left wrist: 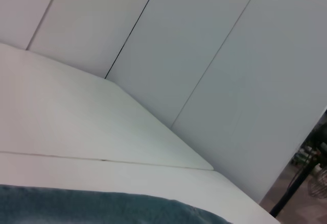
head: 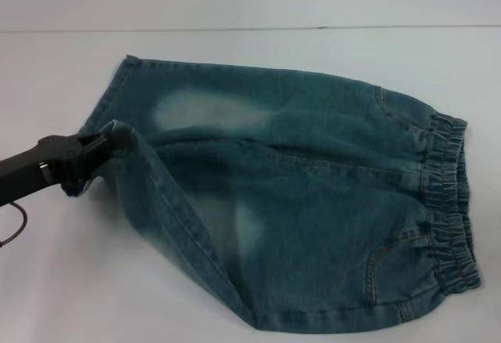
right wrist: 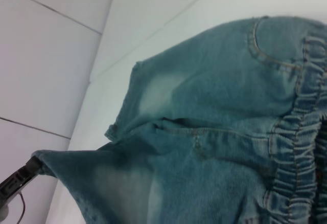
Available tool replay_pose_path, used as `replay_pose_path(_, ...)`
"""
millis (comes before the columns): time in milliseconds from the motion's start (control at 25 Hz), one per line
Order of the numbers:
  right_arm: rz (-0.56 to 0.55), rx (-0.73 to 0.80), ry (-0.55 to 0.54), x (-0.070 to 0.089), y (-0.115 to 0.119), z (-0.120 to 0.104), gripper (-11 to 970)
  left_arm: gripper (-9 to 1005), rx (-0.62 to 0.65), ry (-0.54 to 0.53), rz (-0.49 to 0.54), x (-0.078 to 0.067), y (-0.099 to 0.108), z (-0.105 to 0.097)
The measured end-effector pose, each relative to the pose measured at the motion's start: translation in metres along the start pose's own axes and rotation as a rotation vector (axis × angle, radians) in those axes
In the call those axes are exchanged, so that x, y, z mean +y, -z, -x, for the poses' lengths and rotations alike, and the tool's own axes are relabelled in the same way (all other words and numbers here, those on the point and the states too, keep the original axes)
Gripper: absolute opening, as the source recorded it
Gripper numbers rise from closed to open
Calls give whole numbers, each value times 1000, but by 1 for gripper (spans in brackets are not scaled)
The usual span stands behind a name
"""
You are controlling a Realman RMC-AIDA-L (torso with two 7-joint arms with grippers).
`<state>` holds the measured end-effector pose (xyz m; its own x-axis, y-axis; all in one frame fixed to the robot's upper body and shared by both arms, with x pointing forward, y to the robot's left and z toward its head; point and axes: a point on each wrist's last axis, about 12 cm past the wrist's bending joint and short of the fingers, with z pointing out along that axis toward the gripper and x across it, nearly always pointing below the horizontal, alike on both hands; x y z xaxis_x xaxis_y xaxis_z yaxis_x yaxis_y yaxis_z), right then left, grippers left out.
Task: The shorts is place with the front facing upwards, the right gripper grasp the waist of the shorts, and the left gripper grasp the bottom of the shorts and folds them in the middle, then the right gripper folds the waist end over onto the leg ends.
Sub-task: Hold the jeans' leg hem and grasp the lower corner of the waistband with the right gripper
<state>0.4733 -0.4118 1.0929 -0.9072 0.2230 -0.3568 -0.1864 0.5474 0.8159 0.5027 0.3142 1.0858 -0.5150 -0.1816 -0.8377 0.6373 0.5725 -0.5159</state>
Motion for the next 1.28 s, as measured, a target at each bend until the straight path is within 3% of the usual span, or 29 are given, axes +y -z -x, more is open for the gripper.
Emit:
replay_pose_path(240,-27,72,-43,2,-8,6,673,27,50,13,42,4,6,-8)
replay_pose_path(440,-22,116,-65,5,-17,9,774,28,101,21,70,6,15,-13)
replay_pose_path(1280,-120,204,-97,-2,-29,4,771,27,107,16,96,9,16,-11)
